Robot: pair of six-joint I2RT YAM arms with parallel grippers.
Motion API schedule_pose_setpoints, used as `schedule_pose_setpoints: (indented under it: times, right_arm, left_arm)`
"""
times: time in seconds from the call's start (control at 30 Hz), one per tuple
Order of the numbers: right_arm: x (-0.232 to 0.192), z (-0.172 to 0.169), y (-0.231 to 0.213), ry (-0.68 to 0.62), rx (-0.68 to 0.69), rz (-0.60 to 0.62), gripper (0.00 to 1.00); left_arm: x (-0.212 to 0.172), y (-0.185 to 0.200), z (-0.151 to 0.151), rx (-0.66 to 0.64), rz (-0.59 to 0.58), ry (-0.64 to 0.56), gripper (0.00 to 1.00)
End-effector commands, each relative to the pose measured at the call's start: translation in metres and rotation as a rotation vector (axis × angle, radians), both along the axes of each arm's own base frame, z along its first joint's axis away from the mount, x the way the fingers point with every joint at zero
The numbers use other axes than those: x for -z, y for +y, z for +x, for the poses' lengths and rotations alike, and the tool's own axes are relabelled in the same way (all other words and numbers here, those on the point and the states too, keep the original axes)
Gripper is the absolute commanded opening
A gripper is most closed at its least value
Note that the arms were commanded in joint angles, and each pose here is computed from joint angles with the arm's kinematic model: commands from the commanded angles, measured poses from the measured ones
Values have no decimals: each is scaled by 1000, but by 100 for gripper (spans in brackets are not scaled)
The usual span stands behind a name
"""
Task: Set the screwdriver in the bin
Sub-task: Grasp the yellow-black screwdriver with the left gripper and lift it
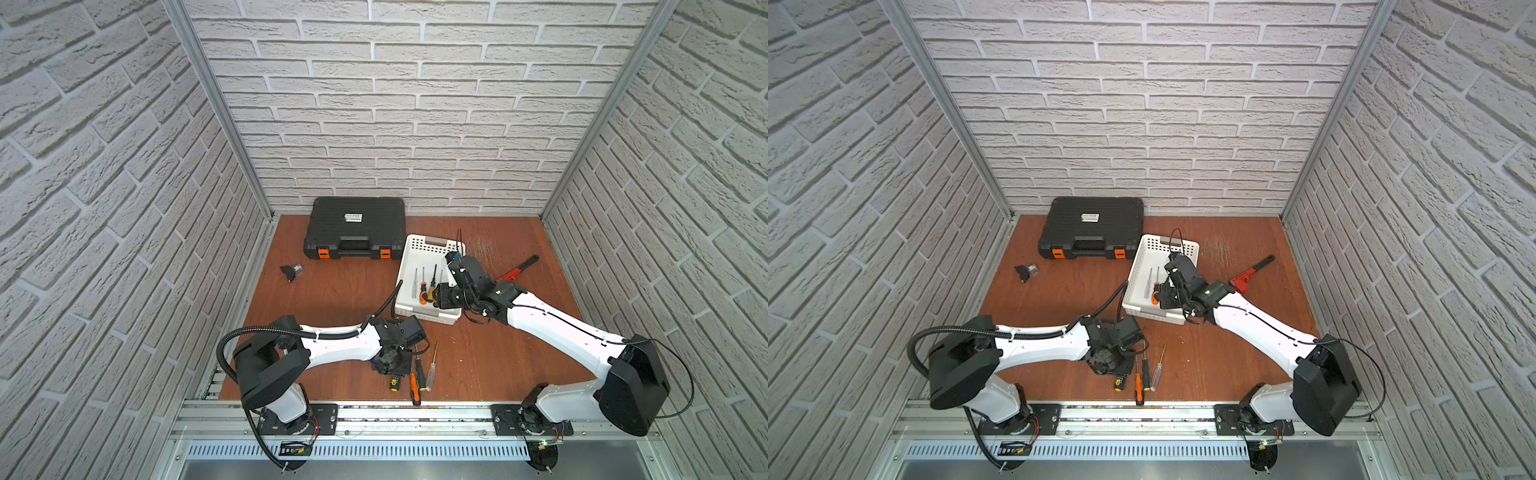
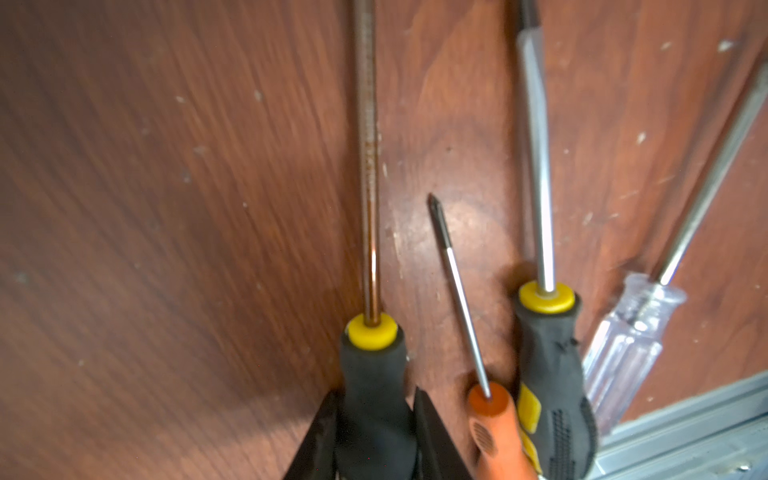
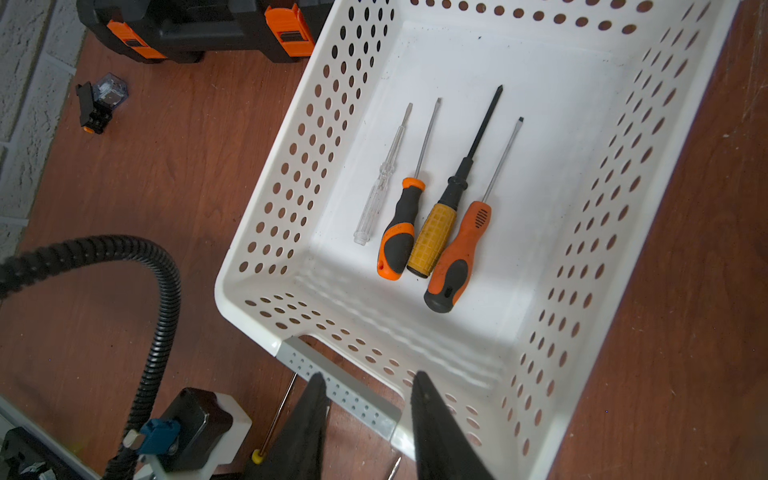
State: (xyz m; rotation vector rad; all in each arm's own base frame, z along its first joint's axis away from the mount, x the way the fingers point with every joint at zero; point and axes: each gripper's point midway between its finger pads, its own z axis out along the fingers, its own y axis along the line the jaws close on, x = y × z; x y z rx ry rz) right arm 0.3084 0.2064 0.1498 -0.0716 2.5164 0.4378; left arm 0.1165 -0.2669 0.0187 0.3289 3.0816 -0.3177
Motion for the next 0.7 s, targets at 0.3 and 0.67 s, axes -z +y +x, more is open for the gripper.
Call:
schedule_pose_setpoints:
  times: [0.3,0.67]
  right_arm:
    - [-13,4,5,-43,0,44,36]
    - [-6,4,6,-32,-3,38,35]
  left_arm:
    - [-20,40,17,-98,14,-114,0]
    - [-76,91,87,-186,-75,-245,0]
